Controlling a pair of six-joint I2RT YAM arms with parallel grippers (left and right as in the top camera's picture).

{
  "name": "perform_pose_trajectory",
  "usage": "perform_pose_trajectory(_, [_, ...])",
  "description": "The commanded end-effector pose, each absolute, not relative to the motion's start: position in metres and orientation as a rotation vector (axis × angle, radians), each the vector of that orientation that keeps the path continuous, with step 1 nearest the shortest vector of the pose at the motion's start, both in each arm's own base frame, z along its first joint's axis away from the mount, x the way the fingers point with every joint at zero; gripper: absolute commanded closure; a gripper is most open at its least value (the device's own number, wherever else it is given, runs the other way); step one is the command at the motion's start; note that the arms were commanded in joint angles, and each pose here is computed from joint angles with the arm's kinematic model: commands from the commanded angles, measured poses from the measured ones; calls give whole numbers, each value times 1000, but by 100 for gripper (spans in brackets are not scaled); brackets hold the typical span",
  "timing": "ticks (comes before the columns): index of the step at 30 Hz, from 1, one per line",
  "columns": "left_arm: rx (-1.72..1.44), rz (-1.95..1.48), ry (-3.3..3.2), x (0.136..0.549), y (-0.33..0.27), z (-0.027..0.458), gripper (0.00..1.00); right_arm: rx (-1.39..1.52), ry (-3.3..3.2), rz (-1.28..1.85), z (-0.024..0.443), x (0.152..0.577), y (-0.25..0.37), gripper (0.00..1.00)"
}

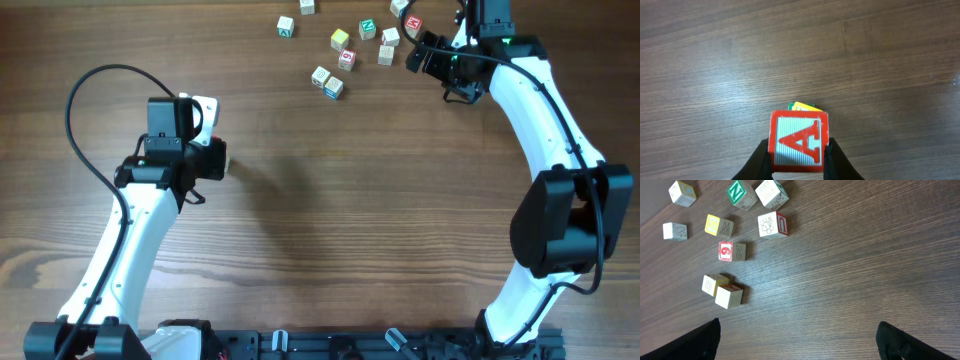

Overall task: Form a tower
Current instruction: 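Carry the red A block over the stack and lower it on top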

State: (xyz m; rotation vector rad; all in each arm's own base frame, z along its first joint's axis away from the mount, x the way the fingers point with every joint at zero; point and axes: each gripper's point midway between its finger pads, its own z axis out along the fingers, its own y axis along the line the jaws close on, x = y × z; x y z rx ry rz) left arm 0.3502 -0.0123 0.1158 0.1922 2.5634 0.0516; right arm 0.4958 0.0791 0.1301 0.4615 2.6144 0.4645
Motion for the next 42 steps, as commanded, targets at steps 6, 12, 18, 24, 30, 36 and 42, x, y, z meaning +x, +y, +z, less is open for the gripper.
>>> perform_pose_trajectory(6, [200,17,2678,349,-15,64,96,471,2630,466,122,495,81,0])
perform_pose_trajectory(12, [201,17,2680,349,-15,63,89,470,2630,466,122,495,81,0])
perform_pose_trajectory(18, [201,17,2683,349,-15,63,92,471,2630,466,122,495,81,0])
perform_pose_trajectory(24, [192,21,2569,352,-15,101,93,471,2630,466,122,495,80,0])
perform_pose_trajectory(30, [203,-20,2532,352,-21,112,91,471,2630,466,122,495,81,0])
perform_pose_trajectory(36, [209,-33,2586,351,-22,94,90,471,2630,466,122,495,81,0])
perform_pose_trajectory(42, [212,-37,2658,350,-22,69,91,471,2630,466,122,495,80,0])
